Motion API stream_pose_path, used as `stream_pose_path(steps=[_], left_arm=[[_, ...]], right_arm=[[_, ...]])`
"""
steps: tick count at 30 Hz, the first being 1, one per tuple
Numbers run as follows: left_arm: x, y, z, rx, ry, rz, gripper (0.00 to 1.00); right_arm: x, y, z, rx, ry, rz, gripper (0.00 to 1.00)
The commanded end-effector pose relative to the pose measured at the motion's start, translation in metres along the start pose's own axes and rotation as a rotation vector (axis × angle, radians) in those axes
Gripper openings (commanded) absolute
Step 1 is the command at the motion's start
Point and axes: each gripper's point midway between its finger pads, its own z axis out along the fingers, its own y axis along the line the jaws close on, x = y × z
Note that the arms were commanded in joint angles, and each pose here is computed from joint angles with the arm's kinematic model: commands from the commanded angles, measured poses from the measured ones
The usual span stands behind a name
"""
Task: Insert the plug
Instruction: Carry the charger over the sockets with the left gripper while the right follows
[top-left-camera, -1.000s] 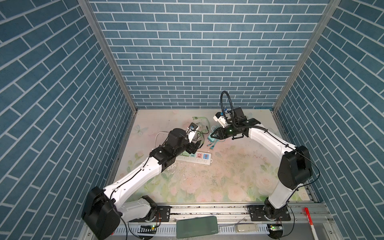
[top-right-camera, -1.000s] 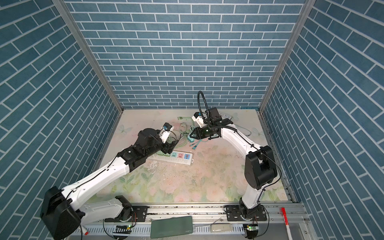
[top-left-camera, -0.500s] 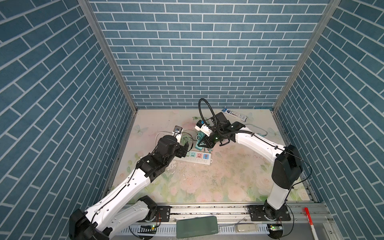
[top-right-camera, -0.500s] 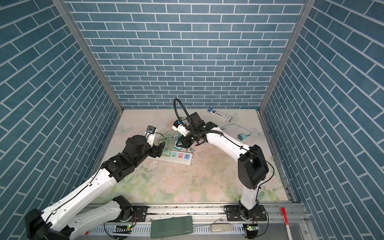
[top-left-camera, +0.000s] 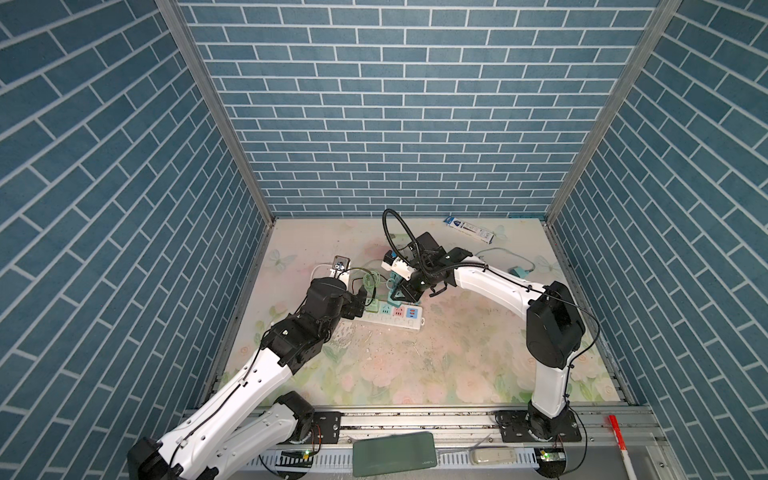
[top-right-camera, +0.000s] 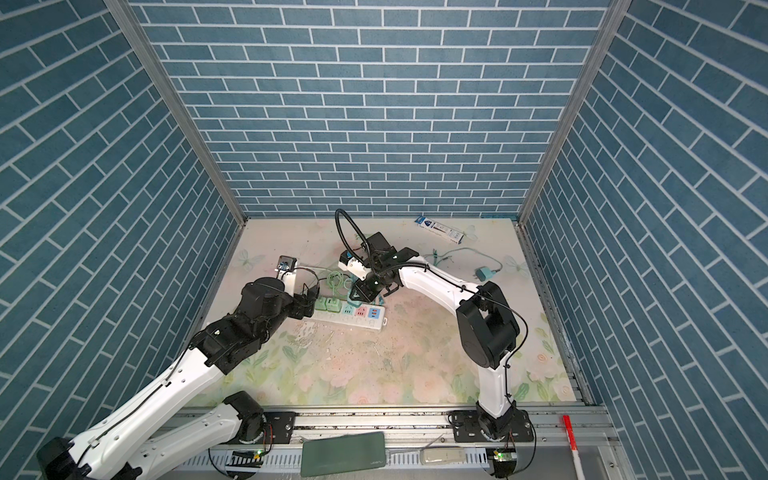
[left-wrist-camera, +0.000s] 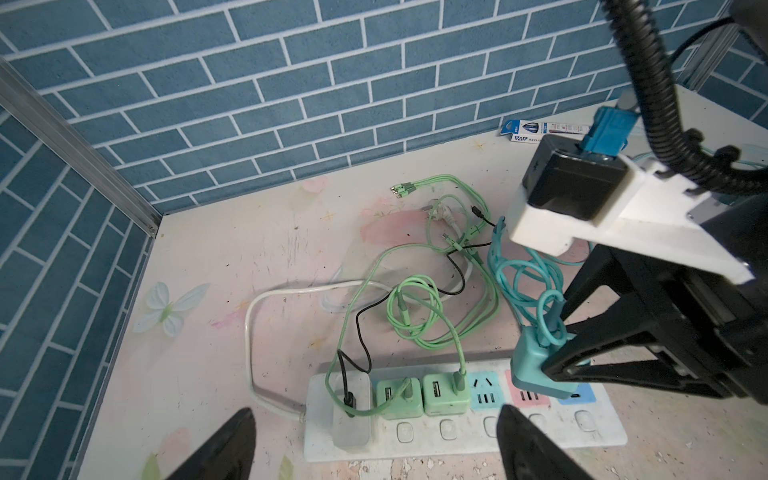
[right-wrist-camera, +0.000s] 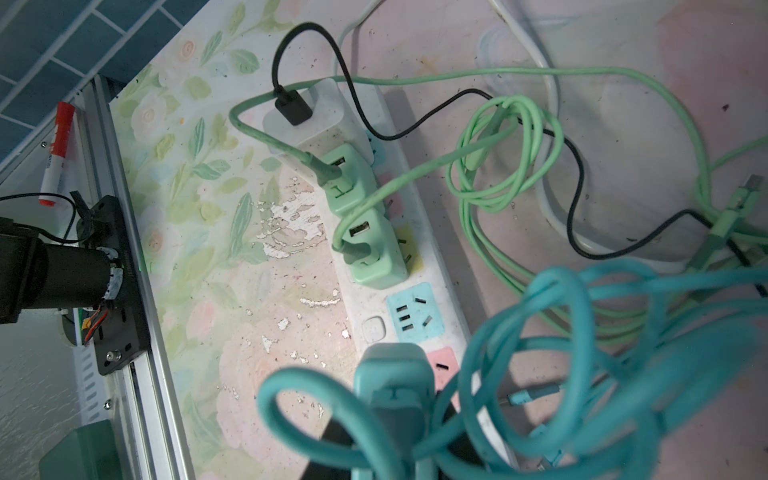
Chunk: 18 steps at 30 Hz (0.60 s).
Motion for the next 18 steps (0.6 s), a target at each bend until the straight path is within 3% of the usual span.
stream_pose_path(steps=[1,18], left_arm=[[0.008,0.003,0.003,-0.016,0.024,-0.012,0.91],[0.011,0.004,0.005,-0.025,0.023,-0.036,0.91]], right_arm=[[-0.012,0.000,0.000,0.010,-0.025,-0.078,0.00],[-0.001,0.012,0.032,0.069,-0.002,-0.228,0.00]])
